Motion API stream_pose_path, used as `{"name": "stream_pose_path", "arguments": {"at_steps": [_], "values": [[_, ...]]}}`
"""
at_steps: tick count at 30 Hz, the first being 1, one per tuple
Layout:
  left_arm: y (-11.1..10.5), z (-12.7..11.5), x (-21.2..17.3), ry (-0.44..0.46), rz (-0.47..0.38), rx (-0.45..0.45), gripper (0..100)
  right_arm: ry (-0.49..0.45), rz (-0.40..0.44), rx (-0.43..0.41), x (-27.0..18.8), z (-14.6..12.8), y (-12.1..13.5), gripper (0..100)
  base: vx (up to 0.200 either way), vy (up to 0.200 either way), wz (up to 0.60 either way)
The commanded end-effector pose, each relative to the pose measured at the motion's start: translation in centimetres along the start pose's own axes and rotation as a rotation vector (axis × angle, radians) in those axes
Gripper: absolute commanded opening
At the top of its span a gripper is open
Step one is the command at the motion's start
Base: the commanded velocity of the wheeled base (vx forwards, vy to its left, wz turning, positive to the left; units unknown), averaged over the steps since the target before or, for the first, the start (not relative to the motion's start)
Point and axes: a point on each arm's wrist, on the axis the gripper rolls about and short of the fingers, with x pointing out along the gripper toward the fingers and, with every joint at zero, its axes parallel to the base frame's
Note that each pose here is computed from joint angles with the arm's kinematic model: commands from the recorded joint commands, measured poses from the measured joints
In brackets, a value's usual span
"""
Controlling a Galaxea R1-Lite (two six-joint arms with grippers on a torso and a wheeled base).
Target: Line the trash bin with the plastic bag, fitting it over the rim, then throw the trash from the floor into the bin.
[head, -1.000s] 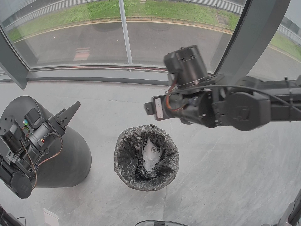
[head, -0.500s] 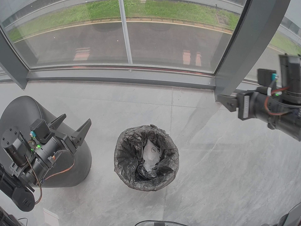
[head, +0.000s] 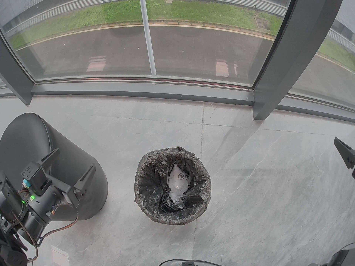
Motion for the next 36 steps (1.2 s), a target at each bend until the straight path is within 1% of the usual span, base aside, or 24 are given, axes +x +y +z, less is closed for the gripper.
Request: {"name": "stream_pose_path", "arguments": {"at_steps": [1,4,7,8,9,12,17,18,20,22,24,25,26,27,29,31,32,34,36], "values": [[1.9,3.3,-5.4,-0.078,0.116,-0.003,100,-0.100,-0.126,0.003,-5.0,-4.0,-2.9,100,0.000,0.000,0.00],[3.0,4.8,-9.5,-0.012,0.130,-0.013,100,-0.118,-0.202,-0.006,-6.2,-5.9,-3.3,100,0.000,0.000,0.00],[3.6,5.2,-12.6,0.070,0.132,-0.018,100,-0.144,-0.262,-0.040,-7.2,-6.9,-3.6,100,0.000,0.000,0.00],[3.6,5.2,-12.7,0.074,0.133,-0.019,100,-0.143,-0.265,-0.040,-7.3,-7.0,-3.6,100,0.000,0.000,0.00],[3.8,4.9,-14.2,0.090,0.142,-0.040,100,-0.159,-0.293,-0.036,-7.8,-7.6,-3.6,100,0.000,0.000,0.00],[3.8,4.2,-15.7,0.065,0.162,-0.079,100,-0.182,-0.330,-0.029,-8.4,-8.5,-3.7,100,0.000,0.000,0.00],[3.5,2.4,-17.0,0.044,0.235,-0.081,100,-0.214,-0.360,-0.019,-9.2,-10.1,-3.6,100,0.000,0.000,0.00],[3.2,1.3,-17.6,0.034,0.269,-0.080,100,-0.230,-0.381,-0.015,-9.5,-10.9,-3.6,100,0.000,0.000,0.00],[3.2,1.1,-17.8,0.027,0.279,-0.080,100,-0.238,-0.387,-0.013,-9.7,-11.1,-3.6,100,0.000,0.000,0.00],[2.9,0.1,-18.3,0.017,0.304,-0.082,100,-0.251,-0.405,-0.013,-9.9,-11.4,-3.5,100,0.000,0.000,0.00],[2.9,0.0,-18.4,0.015,0.308,-0.082,100,-0.251,-0.408,-0.013,-9.8,-11.5,-3.5,100,0.000,0.000,0.00],[2.6,-1.2,-18.7,0.011,0.342,-0.081,100,-0.257,-0.441,-0.016,-10.0,-11.7,-3.4,100,0.000,0.000,0.00],[2.6,-1.2,-18.7,0.011,0.342,-0.081,100,-0.257,-0.441,-0.016,-10.0,-11.7,-3.4,100,0.000,0.000,0.00],[2.4,-2.1,-18.8,0.015,0.368,-0.080,100,-0.285,-0.452,-0.017,-10.4,-11.9,-3.2,100,0.000,0.000,0.00],[2.2,-2.8,-18.9,0.020,0.390,-0.079,100,-0.321,-0.440,-0.029,-10.8,-12.2,-3.1,100,0.000,0.000,0.00],[2.1,-3.1,-18.9,0.026,0.416,-0.076,100,-0.320,-0.442,-0.032,-10.7,-12.3,-3.1,100,0.000,0.000,0.00],[2.0,-3.3,-19.0,0.026,0.444,-0.077,100,-0.321,-0.441,-0.029,-10.7,-12.4,-3.1,100,0.000,0.000,0.00],[1.8,-3.7,-19.0,0.026,0.478,-0.077,100,-0.303,-0.438,-0.033,-10.5,-12.7,-3.1,100,0.000,0.000,0.00],[1.8,-4.5,-18.8,0.055,0.479,-0.074,100,-0.280,-0.435,-0.043,-10.2,-13.3,-3.0,100,0.000,0.000,0.00]]}}
